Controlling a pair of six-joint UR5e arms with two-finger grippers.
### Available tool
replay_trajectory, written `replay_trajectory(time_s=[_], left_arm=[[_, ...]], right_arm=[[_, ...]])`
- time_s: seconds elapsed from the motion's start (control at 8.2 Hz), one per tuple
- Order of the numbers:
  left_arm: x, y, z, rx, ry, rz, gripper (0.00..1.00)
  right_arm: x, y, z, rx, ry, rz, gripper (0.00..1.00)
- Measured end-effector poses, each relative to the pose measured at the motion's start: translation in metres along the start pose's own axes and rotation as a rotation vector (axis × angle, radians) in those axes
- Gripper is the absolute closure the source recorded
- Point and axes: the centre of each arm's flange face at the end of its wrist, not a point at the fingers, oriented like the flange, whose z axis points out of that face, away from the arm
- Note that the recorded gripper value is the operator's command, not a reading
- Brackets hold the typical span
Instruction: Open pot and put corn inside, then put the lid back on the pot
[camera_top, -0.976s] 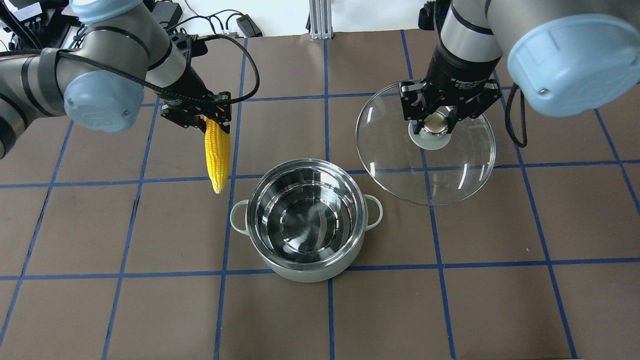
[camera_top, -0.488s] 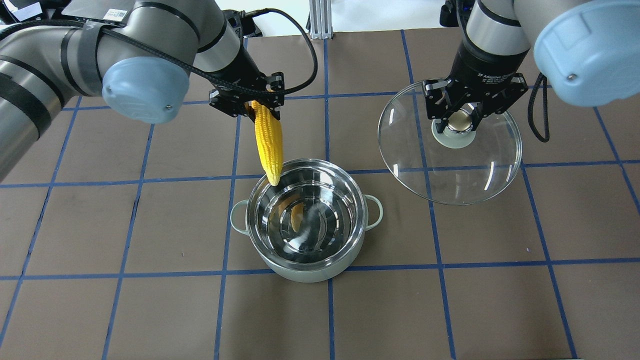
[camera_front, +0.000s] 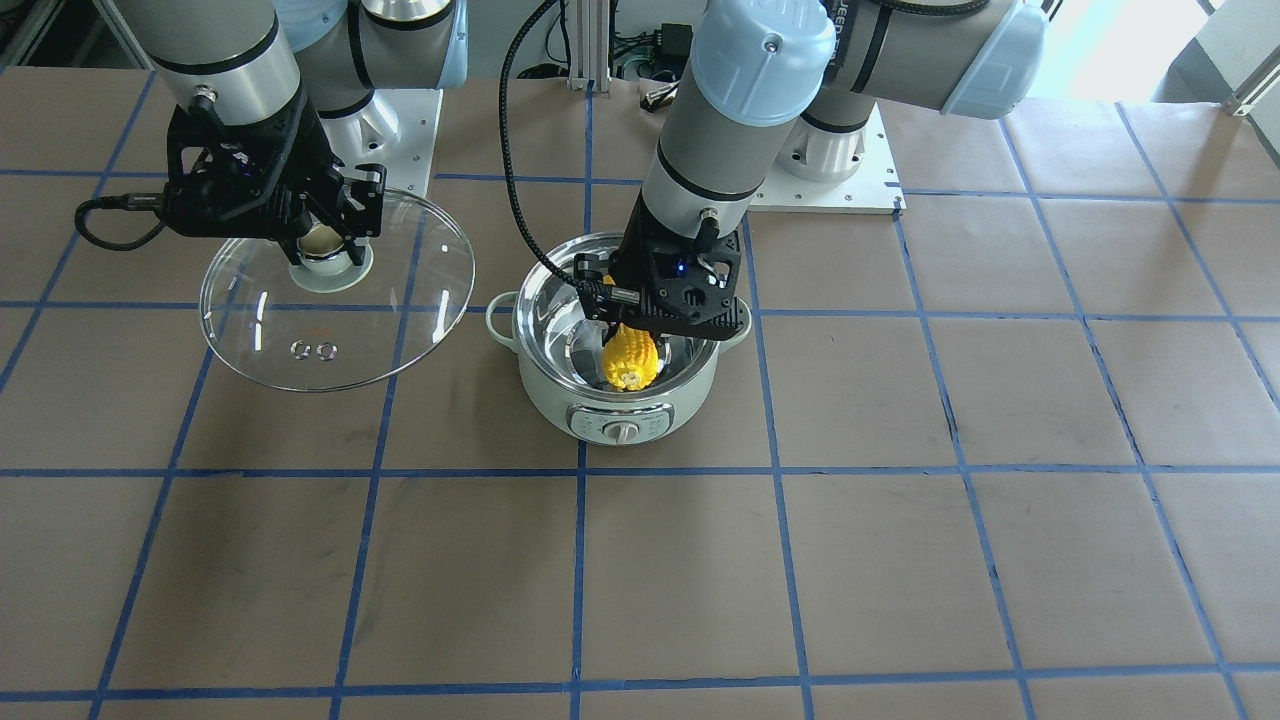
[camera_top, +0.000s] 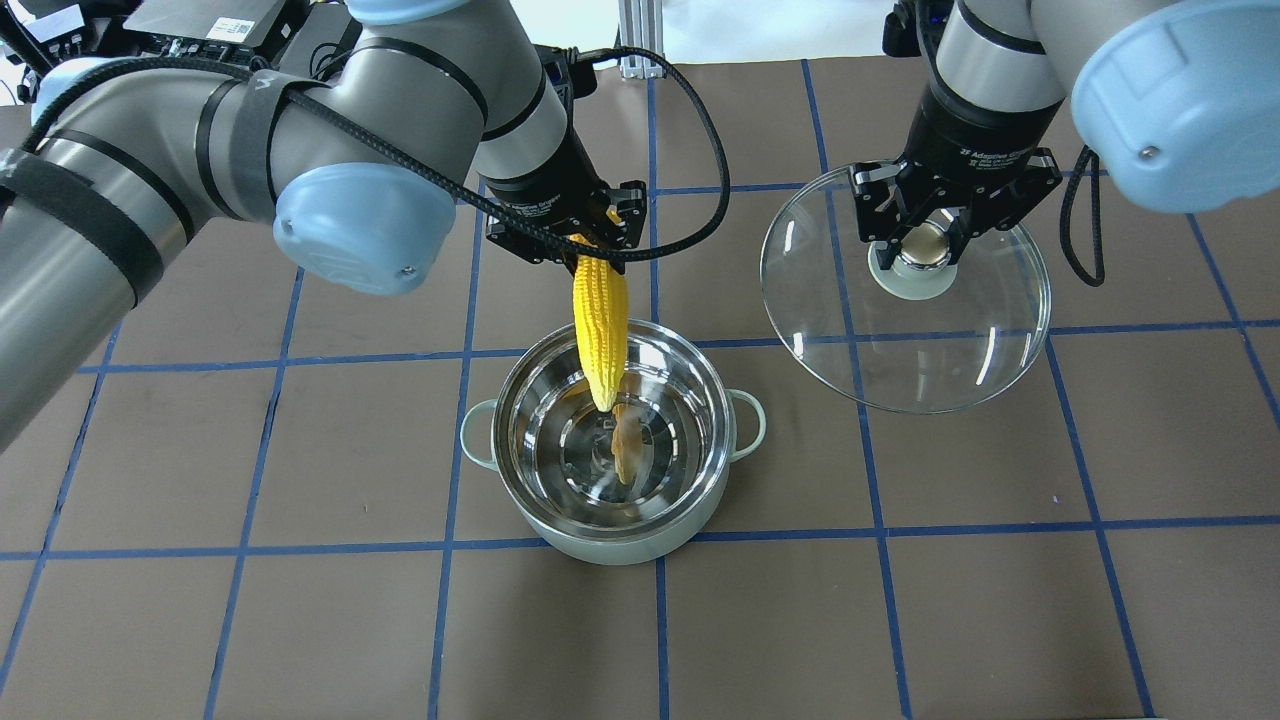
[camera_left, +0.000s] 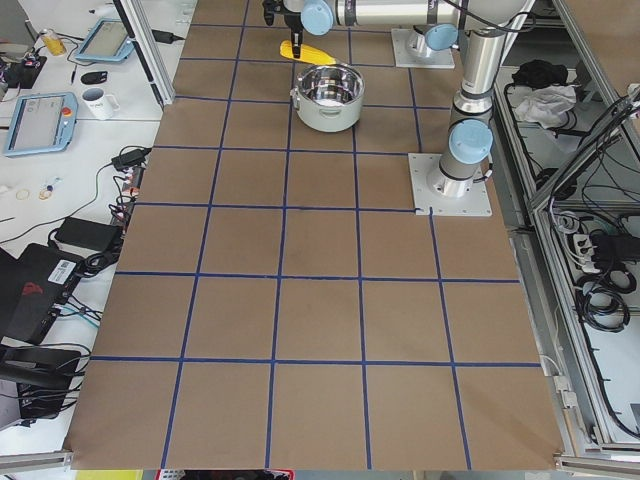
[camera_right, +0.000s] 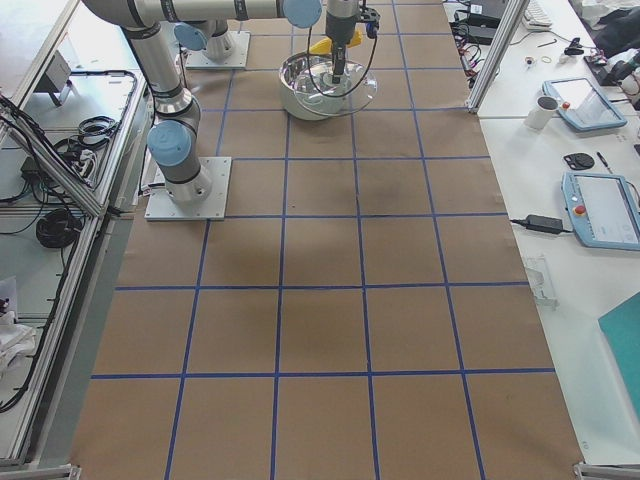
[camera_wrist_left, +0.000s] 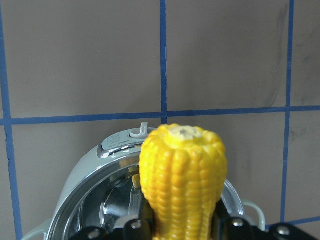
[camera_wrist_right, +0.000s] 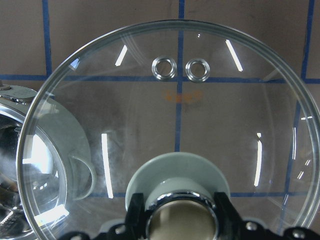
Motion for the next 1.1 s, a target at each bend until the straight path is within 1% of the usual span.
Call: replay_trajectory(time_s=[0.12,0.24,0.49,0.61,0.73,1.1], left_arm=[[-0.001,0.008,0.008,-0.018,-0.004,0.018,0.71],[-0.006,0.020,0.019,-0.050,-0.012,0.040,0.71],[-0.019,0.039,0.047,-0.118,-0.042,0.049,0.71],[-0.023,0.042,0.060,-0.145,-0.058,0.042,0.69],[-0.026,0.041,0.071,-0.164,-0.067,0.035,0.65],[-0.028,0.036,0.088,-0.185,-0.072,0.013,0.63]], right_arm=[[0.000,0.000,0.000,0.000,0.004,-0.001,0.75],[0.001,0.000,0.000,0.000,0.005,-0.001,0.77],[0.001,0.000,0.000,0.000,0.006,-0.002,0.78],[0.001,0.000,0.000,-0.001,0.007,-0.002,0.78],[0.001,0.000,0.000,-0.001,0.007,-0.001,0.78],[-0.001,0.001,0.000,0.000,0.007,-0.003,0.78]])
